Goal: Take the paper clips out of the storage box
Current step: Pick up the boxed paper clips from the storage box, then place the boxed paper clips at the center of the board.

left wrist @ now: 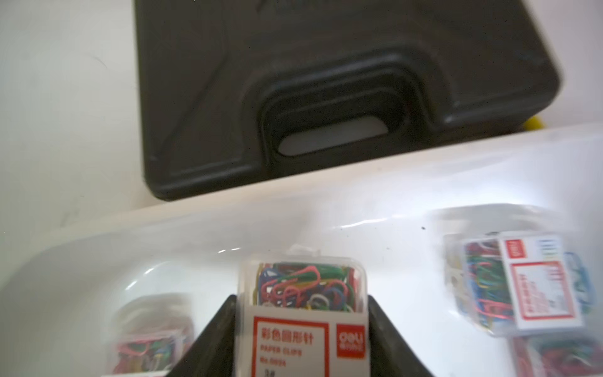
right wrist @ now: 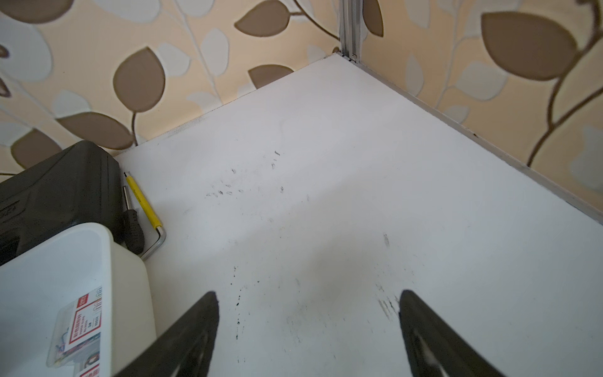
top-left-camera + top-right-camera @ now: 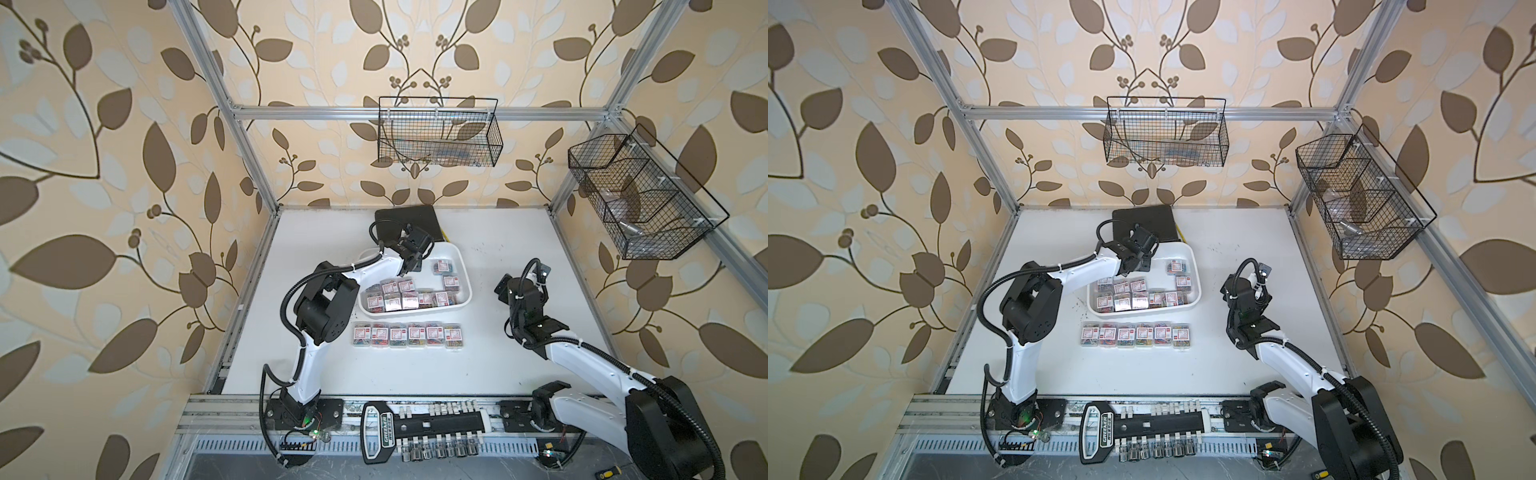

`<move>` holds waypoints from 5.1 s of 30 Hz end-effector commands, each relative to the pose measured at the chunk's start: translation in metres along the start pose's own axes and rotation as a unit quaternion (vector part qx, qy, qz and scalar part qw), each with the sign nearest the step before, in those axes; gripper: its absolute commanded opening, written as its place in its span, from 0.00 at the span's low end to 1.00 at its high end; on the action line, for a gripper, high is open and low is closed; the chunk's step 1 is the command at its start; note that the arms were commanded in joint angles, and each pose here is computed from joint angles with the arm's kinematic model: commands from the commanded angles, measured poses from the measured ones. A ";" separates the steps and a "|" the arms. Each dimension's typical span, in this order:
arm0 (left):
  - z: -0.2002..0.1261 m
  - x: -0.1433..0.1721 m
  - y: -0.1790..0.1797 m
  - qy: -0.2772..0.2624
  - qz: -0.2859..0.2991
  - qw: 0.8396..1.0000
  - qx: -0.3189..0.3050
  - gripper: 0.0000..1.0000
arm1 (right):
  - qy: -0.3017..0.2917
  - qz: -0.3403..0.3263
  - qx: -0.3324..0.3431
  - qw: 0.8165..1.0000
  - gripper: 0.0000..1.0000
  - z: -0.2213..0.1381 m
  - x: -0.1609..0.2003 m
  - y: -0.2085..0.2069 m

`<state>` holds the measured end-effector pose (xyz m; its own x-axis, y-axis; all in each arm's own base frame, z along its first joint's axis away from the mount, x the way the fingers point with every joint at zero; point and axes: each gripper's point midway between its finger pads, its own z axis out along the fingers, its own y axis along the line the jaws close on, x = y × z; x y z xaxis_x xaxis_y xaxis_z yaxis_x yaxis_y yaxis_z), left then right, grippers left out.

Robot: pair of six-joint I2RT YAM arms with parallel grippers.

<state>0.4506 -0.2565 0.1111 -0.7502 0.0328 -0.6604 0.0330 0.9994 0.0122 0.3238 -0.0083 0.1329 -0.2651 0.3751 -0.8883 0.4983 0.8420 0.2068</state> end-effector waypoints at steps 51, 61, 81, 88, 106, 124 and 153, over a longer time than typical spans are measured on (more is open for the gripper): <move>-0.095 0.217 0.196 0.068 -0.218 0.952 -0.206 0.32 | -0.011 0.021 -0.017 1.000 0.89 -0.006 -0.007 -0.005; -0.084 0.231 0.198 0.073 -0.219 0.947 -0.222 0.43 | -0.007 0.023 -0.018 1.000 0.89 -0.005 -0.007 -0.006; -0.099 0.208 0.217 -0.073 -0.310 0.932 -0.175 0.92 | -0.003 0.023 -0.020 1.000 0.89 -0.003 -0.006 -0.005; -0.091 0.198 0.202 -0.074 -0.296 0.941 -0.144 0.90 | -0.004 0.024 -0.021 0.999 0.89 -0.003 -0.006 -0.006; -0.066 0.200 0.171 -0.013 -0.258 0.959 -0.116 0.88 | -0.003 0.023 -0.020 1.000 0.89 -0.003 -0.006 -0.006; -0.083 0.188 0.185 -0.056 -0.253 0.958 -0.121 0.88 | -0.004 0.023 -0.020 1.000 0.89 -0.003 -0.007 -0.005; -0.078 0.193 0.152 -0.016 -0.207 0.978 -0.023 0.84 | -0.004 0.022 -0.020 1.000 0.89 -0.004 -0.006 -0.005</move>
<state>0.2569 -0.0885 0.0372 -0.6713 -0.3748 -0.6395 -0.3442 0.9217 -0.1790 0.3211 -0.0130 0.1408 -0.2407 0.4069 -0.8812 0.4737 0.8417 0.2592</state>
